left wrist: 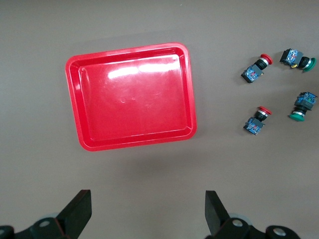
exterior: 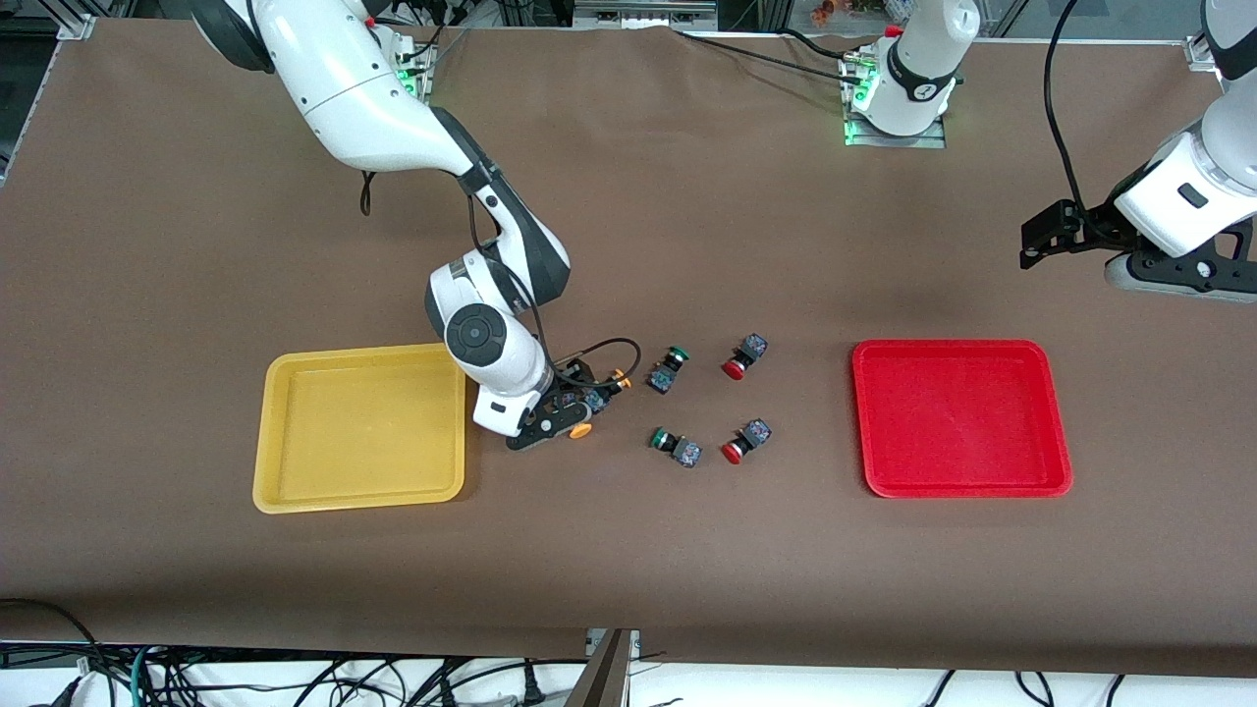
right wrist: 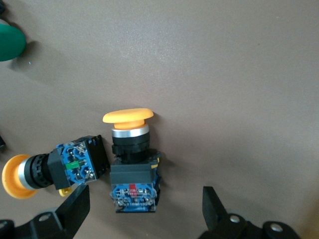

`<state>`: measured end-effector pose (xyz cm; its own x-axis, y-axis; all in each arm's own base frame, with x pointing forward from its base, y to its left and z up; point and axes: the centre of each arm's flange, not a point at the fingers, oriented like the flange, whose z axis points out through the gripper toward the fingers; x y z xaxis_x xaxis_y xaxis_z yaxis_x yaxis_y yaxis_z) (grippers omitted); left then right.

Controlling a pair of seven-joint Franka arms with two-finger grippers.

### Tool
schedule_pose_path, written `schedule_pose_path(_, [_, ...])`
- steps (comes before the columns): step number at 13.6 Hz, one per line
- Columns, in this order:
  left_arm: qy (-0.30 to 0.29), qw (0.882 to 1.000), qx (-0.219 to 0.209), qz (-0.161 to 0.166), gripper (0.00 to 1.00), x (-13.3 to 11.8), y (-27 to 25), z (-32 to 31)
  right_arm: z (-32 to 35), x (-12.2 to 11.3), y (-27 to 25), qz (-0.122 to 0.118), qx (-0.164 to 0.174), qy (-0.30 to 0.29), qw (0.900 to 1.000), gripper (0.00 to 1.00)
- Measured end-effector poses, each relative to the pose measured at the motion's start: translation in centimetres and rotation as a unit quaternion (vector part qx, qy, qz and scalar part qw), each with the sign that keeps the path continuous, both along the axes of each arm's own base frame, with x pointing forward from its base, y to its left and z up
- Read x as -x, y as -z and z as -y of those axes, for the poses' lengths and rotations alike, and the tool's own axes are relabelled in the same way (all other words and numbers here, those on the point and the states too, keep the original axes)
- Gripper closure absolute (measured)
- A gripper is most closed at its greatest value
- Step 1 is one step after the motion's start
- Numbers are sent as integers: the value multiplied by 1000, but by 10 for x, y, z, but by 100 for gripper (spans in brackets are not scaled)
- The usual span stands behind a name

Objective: Place red and yellow buttons in trays

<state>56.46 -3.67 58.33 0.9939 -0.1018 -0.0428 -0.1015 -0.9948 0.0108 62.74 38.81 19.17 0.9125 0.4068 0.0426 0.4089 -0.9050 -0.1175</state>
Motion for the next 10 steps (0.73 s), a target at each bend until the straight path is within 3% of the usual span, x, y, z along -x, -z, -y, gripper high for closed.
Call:
schedule_pose_path(4, [0, 1000, 0, 0, 0, 0, 0, 0, 1, -1, 4, 4, -1, 2, 1000, 4])
schedule_pose_path(5, [0, 1000, 0, 0, 0, 0, 0, 0, 1, -1, 3, 5, -2, 2, 1000, 13])
schedule_pose_path(10, [0, 1000, 0, 0, 0, 0, 0, 0, 5, -4, 3, 8, 0, 5, 1000, 11])
